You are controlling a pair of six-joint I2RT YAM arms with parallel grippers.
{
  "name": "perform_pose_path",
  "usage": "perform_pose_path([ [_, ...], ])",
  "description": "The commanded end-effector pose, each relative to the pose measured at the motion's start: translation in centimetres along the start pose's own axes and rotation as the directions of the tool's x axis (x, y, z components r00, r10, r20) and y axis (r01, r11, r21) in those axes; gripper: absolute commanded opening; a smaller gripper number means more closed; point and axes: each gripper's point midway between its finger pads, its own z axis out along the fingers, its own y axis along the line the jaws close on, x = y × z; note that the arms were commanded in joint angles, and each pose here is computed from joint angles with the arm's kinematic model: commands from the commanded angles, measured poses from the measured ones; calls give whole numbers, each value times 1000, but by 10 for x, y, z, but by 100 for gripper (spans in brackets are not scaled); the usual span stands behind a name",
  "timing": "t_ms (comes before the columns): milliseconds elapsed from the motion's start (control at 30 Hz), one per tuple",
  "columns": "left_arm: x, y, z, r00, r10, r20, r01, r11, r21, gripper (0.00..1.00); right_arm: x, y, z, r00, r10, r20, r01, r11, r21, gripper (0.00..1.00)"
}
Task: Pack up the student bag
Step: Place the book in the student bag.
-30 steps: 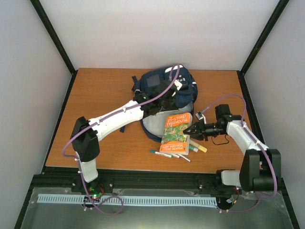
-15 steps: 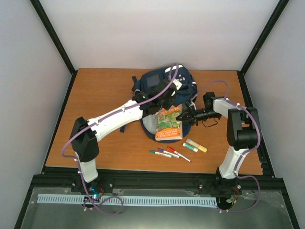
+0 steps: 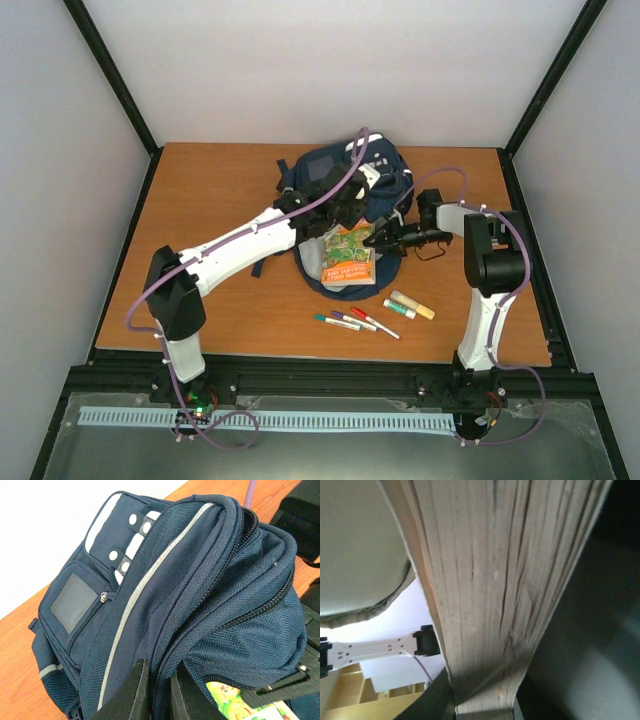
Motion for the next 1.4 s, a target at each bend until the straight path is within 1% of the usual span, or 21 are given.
perform_pose_path([
  [0,-55,16,-43,977,-116,178,113,993,26,1,-39,0,-4,994,-81,76,74,993,97,7],
  [67,-55,16,-44,977,-117,178,114,993,28,1,-48,-3,-5,992,-74,105,60,989,134,10],
  [100,-55,16,-45,976,-119,180,115,993,30,1,-51,-2,-6,991,-76,114,59,987,149,15],
  [133,-54,17,-46,976,-120,179,116,993,29,1,-54,-3,-8,989,-80,121,58,983,175,22],
  [167,-53,17,-46,977,-120,177,116,993,28,1,-55,-3,-9,989,-81,122,57,980,193,28],
  [300,-45,19,-48,978,-123,168,122,992,21,1,-47,4,-17,985,-131,116,97,960,264,41],
  [367,-39,19,-50,978,-132,161,131,991,22,1,-40,10,-24,977,-183,105,141,937,321,52],
  [400,-37,19,-50,978,-137,157,135,991,23,1,-36,12,-27,972,-212,98,166,922,349,56],
  [567,-22,20,-44,981,-141,136,140,990,16,1,-13,19,-40,948,-318,31,271,851,450,62],
  [667,-14,20,-36,981,-152,121,151,988,20,1,8,18,-45,937,-349,5,303,821,484,62],
  [733,-10,21,-33,980,-159,116,159,987,16,1,20,27,-48,918,-397,13,340,801,493,62],
  [800,-4,27,-27,977,-189,97,189,982,6,1,30,39,-52,884,-468,6,399,760,513,60],
  [900,1,30,-21,962,-266,68,261,963,65,1,45,46,-54,813,-578,-74,510,644,570,57],
  [967,0,33,-21,955,-288,71,282,956,79,1,55,47,-50,747,-647,-154,592,542,597,53],
  [1000,-1,35,-21,952,-296,73,290,953,83,1,59,45,-49,709,-676,-201,631,479,611,51],
  [1067,-2,36,-23,949,-305,75,299,950,89,1,70,44,-36,604,-730,-321,725,336,601,47],
  [1133,-3,37,-25,948,-306,82,299,950,92,1,75,44,-28,510,-755,-411,780,205,592,44],
  [1200,-5,37,-27,949,-303,87,294,950,102,1,75,47,-21,423,-768,-480,811,84,579,41],
  [1367,-9,37,-34,949,-299,103,287,951,117,1,65,55,-3,205,-739,-642,823,-225,522,40],
])
